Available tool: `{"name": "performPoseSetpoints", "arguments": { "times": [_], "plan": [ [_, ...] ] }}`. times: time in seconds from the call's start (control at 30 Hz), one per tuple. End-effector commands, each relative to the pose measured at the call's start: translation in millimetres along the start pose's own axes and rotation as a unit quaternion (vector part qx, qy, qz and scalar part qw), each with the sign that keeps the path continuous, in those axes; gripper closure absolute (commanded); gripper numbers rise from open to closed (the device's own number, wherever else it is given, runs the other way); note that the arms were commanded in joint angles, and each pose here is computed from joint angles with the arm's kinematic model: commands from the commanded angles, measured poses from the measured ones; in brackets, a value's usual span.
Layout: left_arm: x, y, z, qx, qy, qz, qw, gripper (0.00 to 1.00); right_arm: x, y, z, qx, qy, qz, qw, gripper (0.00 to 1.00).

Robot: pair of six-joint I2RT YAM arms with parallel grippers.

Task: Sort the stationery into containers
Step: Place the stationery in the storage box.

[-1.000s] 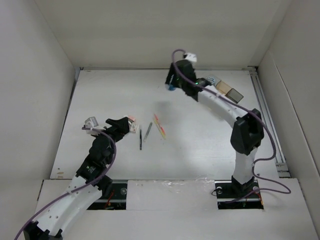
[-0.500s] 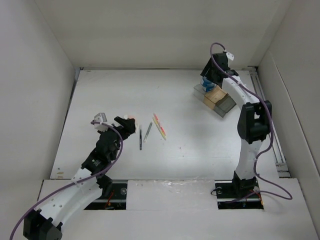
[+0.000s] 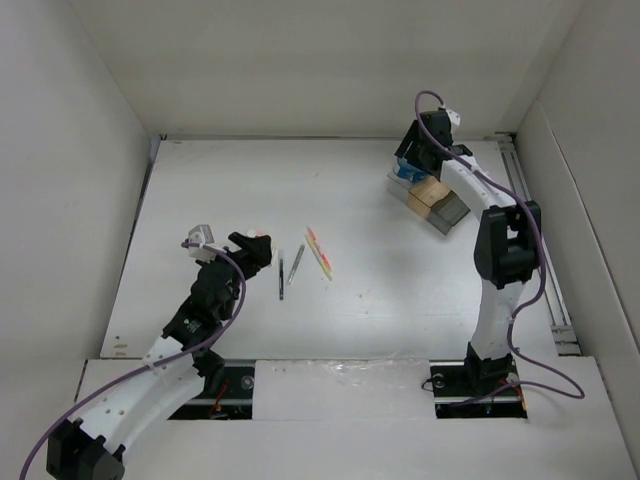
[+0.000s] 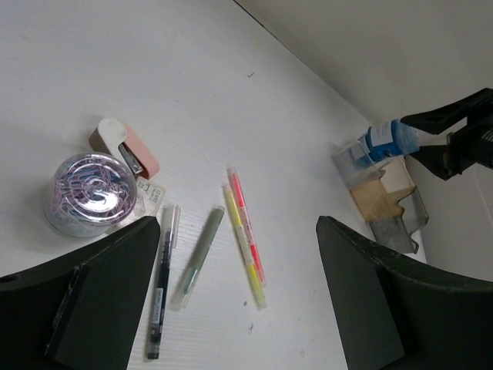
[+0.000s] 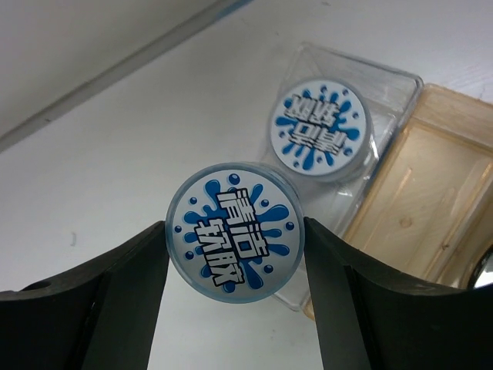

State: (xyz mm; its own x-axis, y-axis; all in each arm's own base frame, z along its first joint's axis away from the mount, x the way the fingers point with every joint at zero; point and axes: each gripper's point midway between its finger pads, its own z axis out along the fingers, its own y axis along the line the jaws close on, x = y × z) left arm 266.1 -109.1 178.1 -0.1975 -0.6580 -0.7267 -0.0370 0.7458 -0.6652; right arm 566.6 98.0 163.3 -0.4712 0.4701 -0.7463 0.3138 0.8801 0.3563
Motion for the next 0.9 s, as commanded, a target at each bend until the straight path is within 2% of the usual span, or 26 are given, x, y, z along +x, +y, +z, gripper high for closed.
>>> {"name": "performPoseSetpoints", "arguments": {
  "times": [0.0,0.33,0.5,0.6,0.77,0.87],
  "plan": [
    [-17.5,-19.4,-1.6,0.03,-0.021,-0.01,0.999,0.2,-9.6,1.0,-14.9,0.005,-0.019,0.006,1.0,0.48],
    [-19.8,-23.4,-3.0,0.039,-0.024,-0.013,0.999,0.21,-10.4,-9.1,-23.4,0.025,-0.021,-0.001,0.999,0.48],
    [-19.8,-23.4,-3.0,0.039,-0.024,-0.013,0.999,0.21,-1.3,-12.3,-16.3,0.048,-0.001,-0.017,0.999,0.48],
    [-19.8,-23.4,-3.0,0.039,-0.024,-0.013,0.999,0.21,3.5,-13.9,-12.6,0.062,0.002,-0.029,0.998,0.44],
    [-17.6,-17.2,0.0,0.02,-0.021,-0.007,1.0,0.21,3.7,-13.2,-10.3,0.062,0.002,-0.029,0.998,0.23],
    [-15.7,-15.9,1.2,0.017,-0.018,-0.005,1.0,0.21,3.4,-5.0,-12.4,0.052,0.002,-0.03,0.998,0.2]
  ]
}}
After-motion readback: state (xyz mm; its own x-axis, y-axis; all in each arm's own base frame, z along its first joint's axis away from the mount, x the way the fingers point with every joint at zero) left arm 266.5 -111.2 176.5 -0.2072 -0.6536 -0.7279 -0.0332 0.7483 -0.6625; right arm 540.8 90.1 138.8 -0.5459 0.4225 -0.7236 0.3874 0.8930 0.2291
